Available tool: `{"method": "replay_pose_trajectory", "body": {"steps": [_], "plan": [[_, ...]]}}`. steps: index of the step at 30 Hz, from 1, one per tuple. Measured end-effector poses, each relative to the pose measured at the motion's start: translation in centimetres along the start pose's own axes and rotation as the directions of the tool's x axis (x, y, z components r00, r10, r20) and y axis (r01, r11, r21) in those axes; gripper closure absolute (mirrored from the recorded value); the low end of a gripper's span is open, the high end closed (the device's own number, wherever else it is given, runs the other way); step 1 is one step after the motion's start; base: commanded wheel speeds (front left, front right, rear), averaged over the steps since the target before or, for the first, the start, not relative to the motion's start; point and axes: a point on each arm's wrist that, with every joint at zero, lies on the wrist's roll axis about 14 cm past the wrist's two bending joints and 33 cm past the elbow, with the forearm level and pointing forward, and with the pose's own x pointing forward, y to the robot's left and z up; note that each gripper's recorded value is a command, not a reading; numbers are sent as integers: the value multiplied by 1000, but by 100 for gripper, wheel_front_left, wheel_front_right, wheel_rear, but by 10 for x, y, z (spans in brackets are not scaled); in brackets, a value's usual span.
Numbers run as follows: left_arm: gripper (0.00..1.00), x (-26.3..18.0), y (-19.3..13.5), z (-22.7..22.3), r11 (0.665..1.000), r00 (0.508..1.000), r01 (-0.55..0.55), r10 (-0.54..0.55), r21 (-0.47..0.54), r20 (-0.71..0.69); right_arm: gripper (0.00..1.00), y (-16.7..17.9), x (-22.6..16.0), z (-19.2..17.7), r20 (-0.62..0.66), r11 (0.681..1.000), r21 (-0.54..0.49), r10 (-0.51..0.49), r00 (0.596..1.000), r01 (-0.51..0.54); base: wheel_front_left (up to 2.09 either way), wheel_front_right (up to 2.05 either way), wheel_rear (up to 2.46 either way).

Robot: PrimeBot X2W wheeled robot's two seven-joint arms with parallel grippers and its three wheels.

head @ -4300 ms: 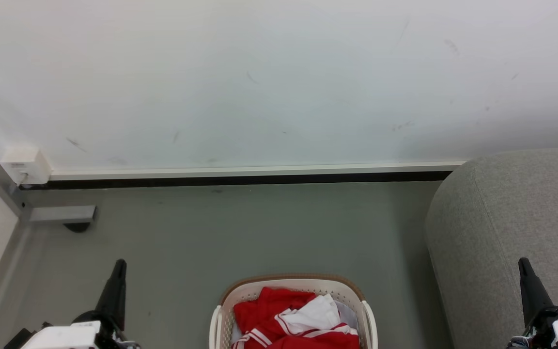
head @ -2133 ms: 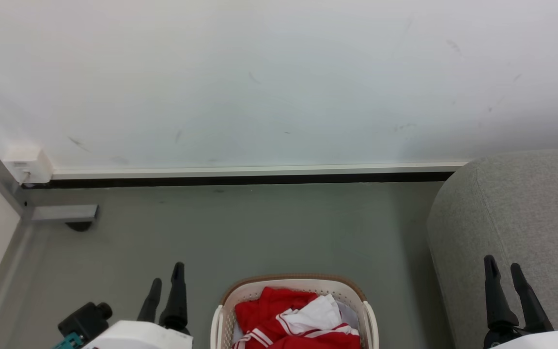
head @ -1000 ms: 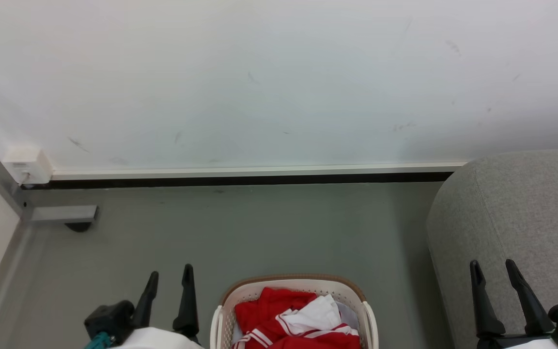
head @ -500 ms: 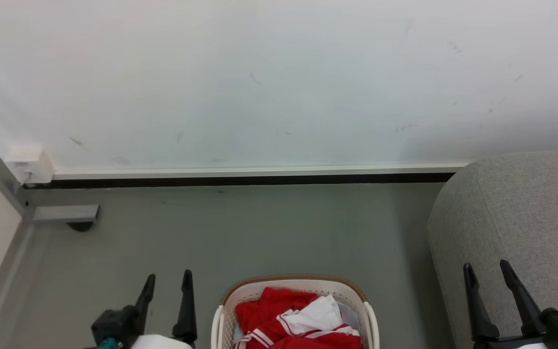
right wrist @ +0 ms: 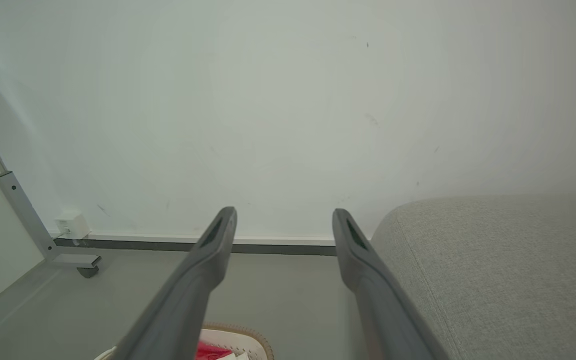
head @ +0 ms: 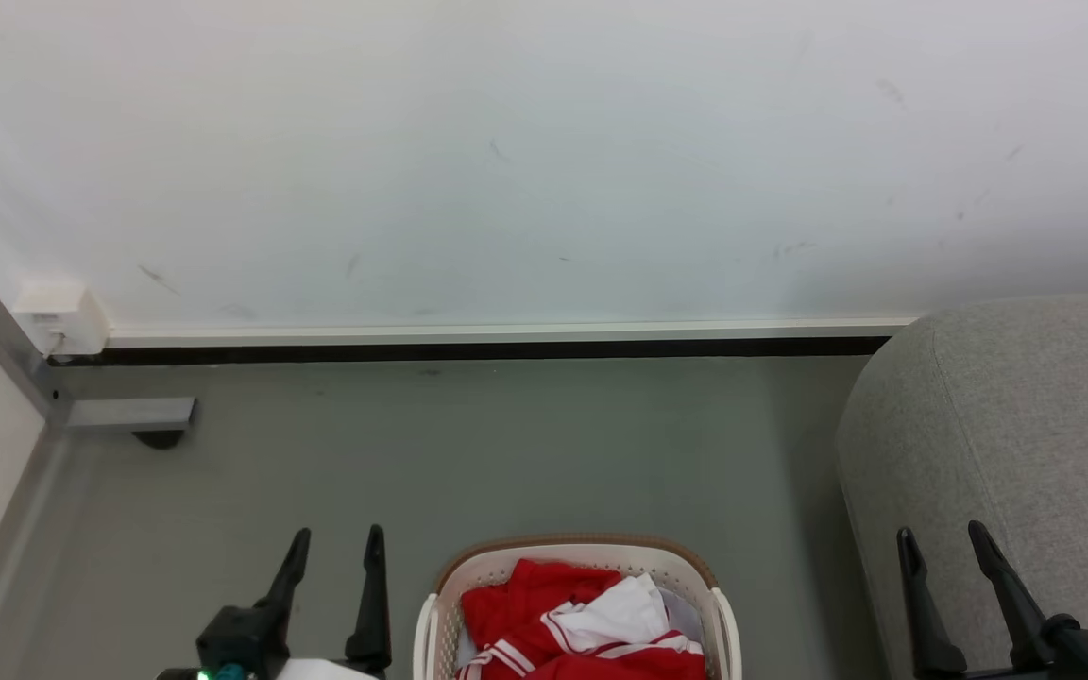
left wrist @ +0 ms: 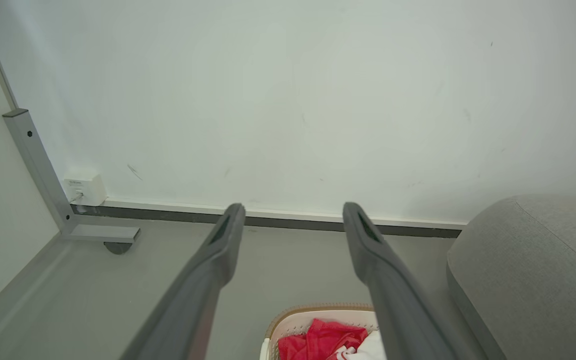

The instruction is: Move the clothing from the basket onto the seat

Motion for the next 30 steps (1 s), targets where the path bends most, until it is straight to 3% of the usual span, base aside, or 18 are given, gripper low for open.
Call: {"method": "replay_pose_trajectory", "body": {"steps": [7, 30], "plan": [[0, -1, -4, 1, 999, 1000, 15, -16, 41, 13, 0, -2, -2, -6, -16, 999, -44, 3, 1000, -4, 0, 0, 0], [0, -2, -5, -4, 1000, 1000, 21, -21, 23, -3, 0, -5, -4, -14, -41, 1000, -23, -10, 999, 9, 0, 0, 0]]}}
